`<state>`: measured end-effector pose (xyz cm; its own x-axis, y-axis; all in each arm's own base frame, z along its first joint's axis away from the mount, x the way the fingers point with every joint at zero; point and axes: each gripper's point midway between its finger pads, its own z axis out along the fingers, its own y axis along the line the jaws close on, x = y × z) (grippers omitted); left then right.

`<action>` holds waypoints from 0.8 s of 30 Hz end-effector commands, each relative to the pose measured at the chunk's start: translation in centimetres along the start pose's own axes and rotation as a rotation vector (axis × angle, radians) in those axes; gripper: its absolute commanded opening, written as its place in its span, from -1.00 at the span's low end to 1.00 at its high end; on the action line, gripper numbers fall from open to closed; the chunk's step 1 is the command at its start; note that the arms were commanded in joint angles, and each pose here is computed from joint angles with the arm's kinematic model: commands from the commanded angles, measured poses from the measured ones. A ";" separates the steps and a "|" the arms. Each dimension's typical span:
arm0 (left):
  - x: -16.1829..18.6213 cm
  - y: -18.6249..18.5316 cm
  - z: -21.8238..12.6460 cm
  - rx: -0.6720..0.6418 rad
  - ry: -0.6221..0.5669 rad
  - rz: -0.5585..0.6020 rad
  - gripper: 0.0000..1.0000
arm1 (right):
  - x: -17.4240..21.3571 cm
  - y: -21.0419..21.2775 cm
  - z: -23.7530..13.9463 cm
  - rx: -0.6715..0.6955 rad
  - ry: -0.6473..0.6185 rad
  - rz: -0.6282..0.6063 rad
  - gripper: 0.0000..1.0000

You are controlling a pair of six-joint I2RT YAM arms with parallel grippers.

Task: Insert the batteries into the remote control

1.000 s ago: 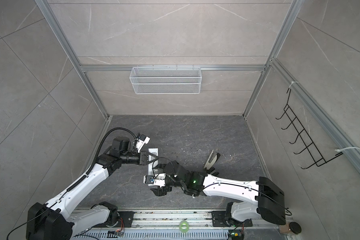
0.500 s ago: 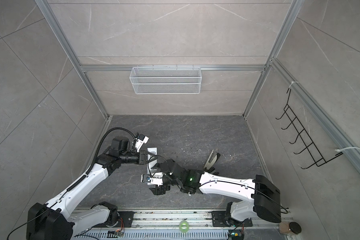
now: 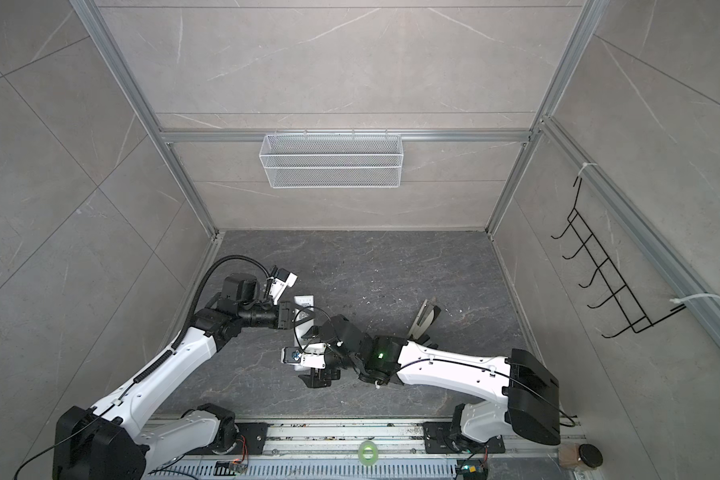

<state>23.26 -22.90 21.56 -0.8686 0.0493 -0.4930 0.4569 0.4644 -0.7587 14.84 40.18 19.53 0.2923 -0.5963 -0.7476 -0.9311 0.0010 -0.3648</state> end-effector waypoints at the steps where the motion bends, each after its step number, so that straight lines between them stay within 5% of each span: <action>1: -0.9 -3.6 -1.1 0.127 -0.023 0.076 -1.00 | 1.2 0.7 0.1 -0.037 0.034 0.027 0.81; 24: -1.0 -4.6 -1.5 0.165 -0.041 0.104 -1.00 | 2.0 3.0 0.3 -0.179 0.064 0.057 0.79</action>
<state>22.92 -22.90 21.90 -0.8602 0.0490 -0.5076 0.4744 0.4421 -0.7613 14.45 40.03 19.72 0.2791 -0.5840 -0.7623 -0.9460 -0.0308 -0.3227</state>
